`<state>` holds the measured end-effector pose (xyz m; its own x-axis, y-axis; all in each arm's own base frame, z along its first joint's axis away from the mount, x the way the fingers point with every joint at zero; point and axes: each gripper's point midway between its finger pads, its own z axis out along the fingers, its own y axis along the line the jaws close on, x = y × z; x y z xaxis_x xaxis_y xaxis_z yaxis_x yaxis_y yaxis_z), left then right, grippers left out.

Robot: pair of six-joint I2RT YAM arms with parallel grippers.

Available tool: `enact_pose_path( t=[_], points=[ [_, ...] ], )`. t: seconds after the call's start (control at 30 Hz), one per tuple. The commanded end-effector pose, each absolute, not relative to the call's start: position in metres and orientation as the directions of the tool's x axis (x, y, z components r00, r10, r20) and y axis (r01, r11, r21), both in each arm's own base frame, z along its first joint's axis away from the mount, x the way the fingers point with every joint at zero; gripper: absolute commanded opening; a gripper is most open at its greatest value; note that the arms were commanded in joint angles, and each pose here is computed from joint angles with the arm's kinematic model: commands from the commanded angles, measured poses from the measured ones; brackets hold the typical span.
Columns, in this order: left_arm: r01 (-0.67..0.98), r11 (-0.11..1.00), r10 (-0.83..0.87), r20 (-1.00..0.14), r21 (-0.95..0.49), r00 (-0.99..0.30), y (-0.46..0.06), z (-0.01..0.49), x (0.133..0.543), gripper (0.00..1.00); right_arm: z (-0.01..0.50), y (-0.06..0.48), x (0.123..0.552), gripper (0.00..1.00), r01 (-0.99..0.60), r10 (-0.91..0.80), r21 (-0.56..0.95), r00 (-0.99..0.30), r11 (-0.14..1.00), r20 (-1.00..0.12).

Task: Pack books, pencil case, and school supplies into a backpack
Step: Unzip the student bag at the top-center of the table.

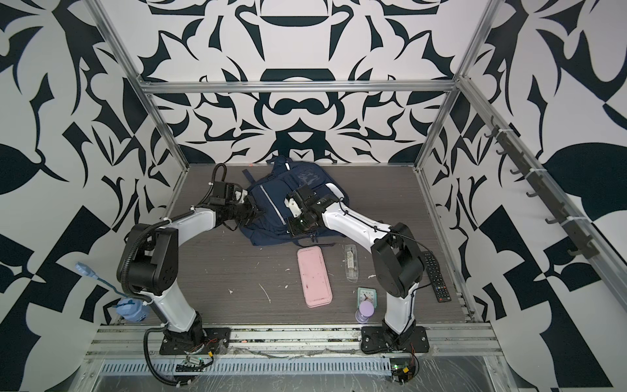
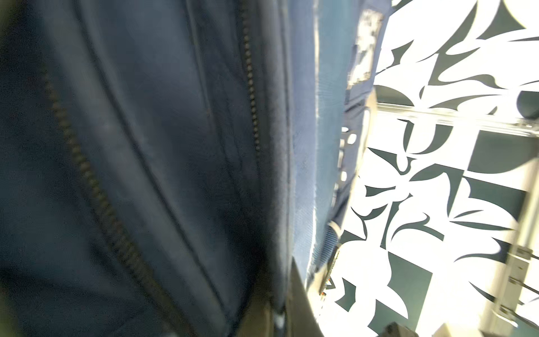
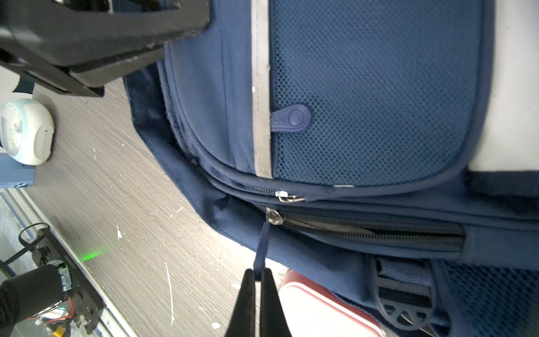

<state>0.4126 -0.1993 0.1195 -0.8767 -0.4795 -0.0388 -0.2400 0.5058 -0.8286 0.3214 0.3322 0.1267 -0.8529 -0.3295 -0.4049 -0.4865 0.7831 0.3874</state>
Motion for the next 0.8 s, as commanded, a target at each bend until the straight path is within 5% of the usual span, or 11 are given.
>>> enact_pose_path(
  t=[0.0,0.77],
  points=[
    [-0.059,0.428,-0.452,-0.157,-0.902,-0.878,-0.215,0.195,0.422,0.0,0.186,0.352,0.316,0.0,-0.557,-0.311,0.44,-0.8,0.705,-0.514],
    [-0.014,0.34,-0.473,-0.158,-0.94,-0.867,-0.224,0.215,0.425,0.07,0.236,0.38,0.302,0.0,-0.577,-0.228,0.546,-0.785,0.608,-0.575]
  ],
)
